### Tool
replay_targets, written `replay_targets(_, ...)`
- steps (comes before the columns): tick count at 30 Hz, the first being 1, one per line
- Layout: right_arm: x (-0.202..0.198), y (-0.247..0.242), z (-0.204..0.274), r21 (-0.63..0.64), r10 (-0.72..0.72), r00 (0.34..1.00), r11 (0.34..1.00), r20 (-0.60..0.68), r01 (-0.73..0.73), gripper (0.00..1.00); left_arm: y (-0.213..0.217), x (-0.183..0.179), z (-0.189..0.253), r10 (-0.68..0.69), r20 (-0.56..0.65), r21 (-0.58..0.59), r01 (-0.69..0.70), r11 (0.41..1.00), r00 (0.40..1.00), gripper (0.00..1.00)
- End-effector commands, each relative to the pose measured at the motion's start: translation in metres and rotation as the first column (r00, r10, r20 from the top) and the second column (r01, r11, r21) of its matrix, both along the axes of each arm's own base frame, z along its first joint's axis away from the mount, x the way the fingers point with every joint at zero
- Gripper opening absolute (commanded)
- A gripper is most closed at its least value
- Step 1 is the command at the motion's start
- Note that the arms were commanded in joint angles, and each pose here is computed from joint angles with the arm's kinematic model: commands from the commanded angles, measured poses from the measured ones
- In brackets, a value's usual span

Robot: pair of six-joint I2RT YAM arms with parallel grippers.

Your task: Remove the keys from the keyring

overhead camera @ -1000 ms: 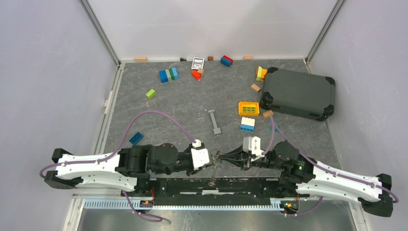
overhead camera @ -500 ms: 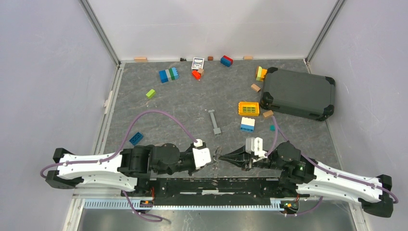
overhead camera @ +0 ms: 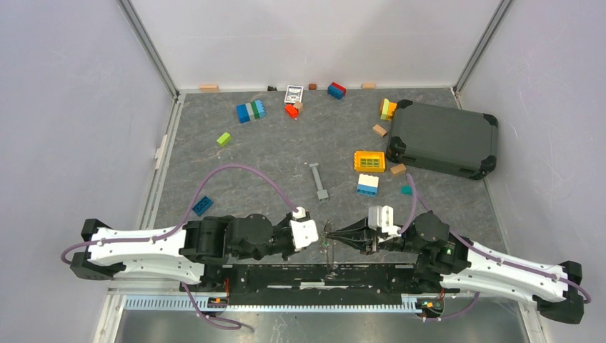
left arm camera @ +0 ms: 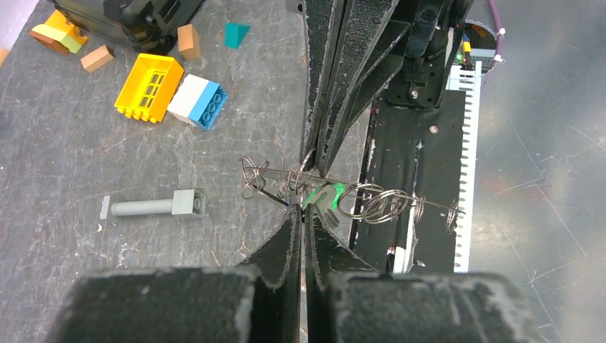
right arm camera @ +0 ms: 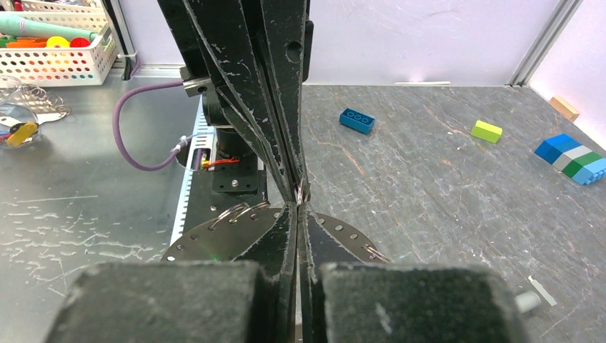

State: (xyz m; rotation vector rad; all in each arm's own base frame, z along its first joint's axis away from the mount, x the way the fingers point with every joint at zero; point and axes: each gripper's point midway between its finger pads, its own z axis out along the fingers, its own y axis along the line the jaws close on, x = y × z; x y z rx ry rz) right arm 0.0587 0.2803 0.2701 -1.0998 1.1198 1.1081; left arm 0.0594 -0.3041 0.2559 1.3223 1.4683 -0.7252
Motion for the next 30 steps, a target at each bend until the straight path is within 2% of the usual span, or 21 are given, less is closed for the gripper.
replay_targets(1, -0.001, -0.003, 0.031, 0.123, -0.002, 0.999, 0.992, 0.040, -0.003, 0.00, -0.008, -0.002, 0.005, -0.004, -0.015, -0.041, 0.003, 0.999, 1.000, 0.02)
replay_targets(16, 0.007, -0.005, 0.033, 0.249, -0.042, 0.997, 0.967, -0.063, 0.056, 0.00, -0.019, -0.010, -0.001, -0.039, -0.052, -0.054, 0.036, 0.998, 0.998, 0.03)
replay_targets(17, 0.008, -0.005, 0.032, 0.252, -0.045, 0.997, 0.966, -0.065, 0.060, 0.00, -0.019, -0.011, 0.000, -0.040, -0.053, -0.057, 0.037, 0.998, 0.998, 0.05)
replay_targets(19, 0.009, -0.005, 0.031, 0.250, -0.049, 0.997, 0.966, -0.066, 0.064, 0.00, -0.019, -0.011, 0.001, -0.039, -0.056, -0.063, 0.035, 0.997, 0.998, 0.18)
replay_targets(22, 0.008, -0.005, 0.029, 0.241, -0.050, 0.997, 0.969, -0.061, 0.063, 0.00, -0.016, -0.010, 0.005, -0.031, -0.058, -0.078, 0.026, 0.997, 0.998, 0.32)
replay_targets(30, 0.006, -0.008, 0.030, 0.237, -0.043, 0.998, 0.970, -0.036, 0.051, 0.00, -0.003, -0.008, 0.024, -0.018, -0.056, -0.175, 0.008, 0.985, 0.998, 0.40)
